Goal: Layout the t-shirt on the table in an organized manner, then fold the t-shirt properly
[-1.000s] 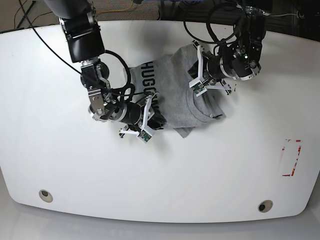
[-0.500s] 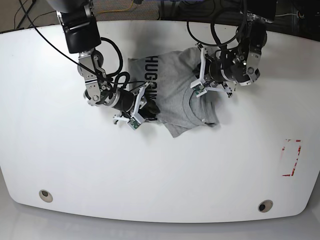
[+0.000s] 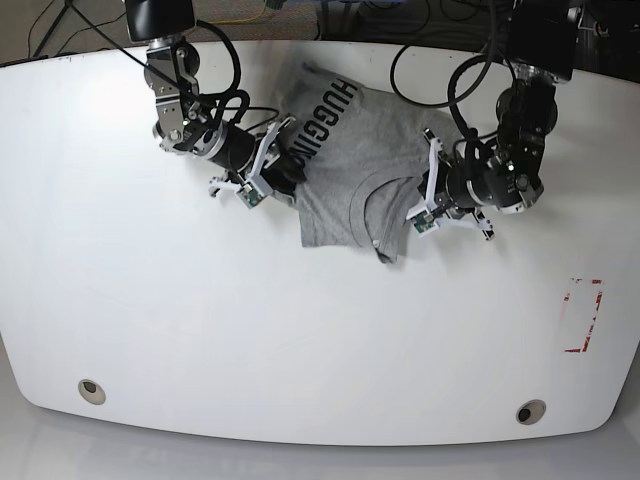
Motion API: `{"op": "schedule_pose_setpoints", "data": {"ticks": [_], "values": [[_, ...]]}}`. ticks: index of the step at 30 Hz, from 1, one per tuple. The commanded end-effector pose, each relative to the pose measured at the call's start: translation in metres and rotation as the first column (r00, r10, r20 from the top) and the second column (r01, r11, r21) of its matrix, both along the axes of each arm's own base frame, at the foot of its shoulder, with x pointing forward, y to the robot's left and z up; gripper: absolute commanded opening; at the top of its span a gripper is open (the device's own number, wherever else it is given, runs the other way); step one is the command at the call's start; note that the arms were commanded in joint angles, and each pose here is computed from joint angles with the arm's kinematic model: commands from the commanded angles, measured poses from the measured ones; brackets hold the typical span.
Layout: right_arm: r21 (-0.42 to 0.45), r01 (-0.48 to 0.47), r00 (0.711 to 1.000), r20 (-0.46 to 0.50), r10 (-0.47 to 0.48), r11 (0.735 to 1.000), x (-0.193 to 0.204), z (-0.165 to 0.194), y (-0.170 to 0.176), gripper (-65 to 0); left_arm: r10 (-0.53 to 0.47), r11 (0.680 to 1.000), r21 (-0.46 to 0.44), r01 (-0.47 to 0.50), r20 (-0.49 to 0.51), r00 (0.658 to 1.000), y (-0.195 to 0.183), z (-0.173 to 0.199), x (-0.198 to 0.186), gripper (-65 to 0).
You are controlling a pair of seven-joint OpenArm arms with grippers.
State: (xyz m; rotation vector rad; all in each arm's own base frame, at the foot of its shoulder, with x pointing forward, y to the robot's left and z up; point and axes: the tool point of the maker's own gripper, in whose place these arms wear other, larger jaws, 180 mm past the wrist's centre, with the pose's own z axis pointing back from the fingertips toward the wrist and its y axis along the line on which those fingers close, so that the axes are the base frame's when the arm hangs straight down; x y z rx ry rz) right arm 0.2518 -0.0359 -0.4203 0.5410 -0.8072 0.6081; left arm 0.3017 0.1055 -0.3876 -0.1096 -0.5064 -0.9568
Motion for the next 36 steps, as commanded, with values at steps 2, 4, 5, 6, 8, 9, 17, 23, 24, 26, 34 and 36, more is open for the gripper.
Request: {"op": "schedule_pose_setpoints", "data": {"ticks": [2,4,5,6,8,9,17,23,24,26,34,36], "values": [[-0.007,-0.039,0.999,0.005,0.039,0.999,-0.014,0.008,0.01,-52.8,0.013,1.0,-0.011,-0.012,0.051,0.999,0.003,0.017,0.028,-60.8],[-0.011,-0.048,0.999,0.02,0.048,0.999,-0.016,0.015,0.013,-52.8,0.018,1.0,-0.012,-0.017,0.067,0.998,0.004,0.023,0.038,-60.8],[-0.013,-0.05,0.998,0.023,0.05,0.999,-0.016,0.017,0.014,-52.8,0.018,1.0,-0.013,-0.017,0.072,0.997,0.004,0.025,0.04,-60.8],[-0.018,-0.055,0.998,0.035,0.056,0.998,-0.015,0.022,0.015,-52.8,0.018,1.0,-0.014,-0.017,0.083,0.996,0.003,0.029,0.045,-60.8],[-0.029,-0.053,0.997,0.054,0.054,0.998,-0.012,0.03,0.015,-52.8,0.018,1.0,-0.013,-0.017,0.107,0.994,0.003,0.037,0.051,-60.8],[-0.041,-0.052,0.996,0.066,0.055,0.998,-0.009,0.035,0.015,-52.8,0.015,1.0,-0.008,-0.015,0.124,0.992,0.003,0.044,0.053,-60.8],[-0.084,-0.056,0.989,0.133,0.067,0.995,0.019,0.056,0.011,-52.8,-0.024,0.999,-0.017,0.028,0.179,0.983,-0.024,0.071,0.032,-60.8],[-0.094,-0.046,0.987,0.148,0.059,0.995,0.041,0.057,0.007,-52.8,0.005,0.998,-0.065,0.005,0.151,0.988,-0.026,0.069,-0.001,-60.8],[-0.095,-0.044,0.986,0.156,0.059,0.995,0.045,0.059,0.007,-52.5,0.018,0.997,-0.071,-0.009,0.131,0.991,-0.024,0.065,-0.011,-60.8],[-0.096,-0.042,0.985,0.163,0.058,0.994,0.048,0.062,0.007,-52.2,0.03,0.997,-0.08,-0.021,0.106,0.994,-0.022,0.06,-0.022,-60.8],[-0.151,-0.036,0.984,0.17,0.062,0.988,0.047,0.071,0.001,-52.0,0.081,0.982,-0.169,-0.09,-0.057,0.995,-0.015,0.03,-0.074,-60.8],[-0.177,-0.041,0.985,0.158,0.069,0.983,0.044,0.072,0.0,-52.3,0.092,0.977,-0.183,-0.11,-0.104,0.99,-0.014,0.022,-0.09,-60.8]]}}
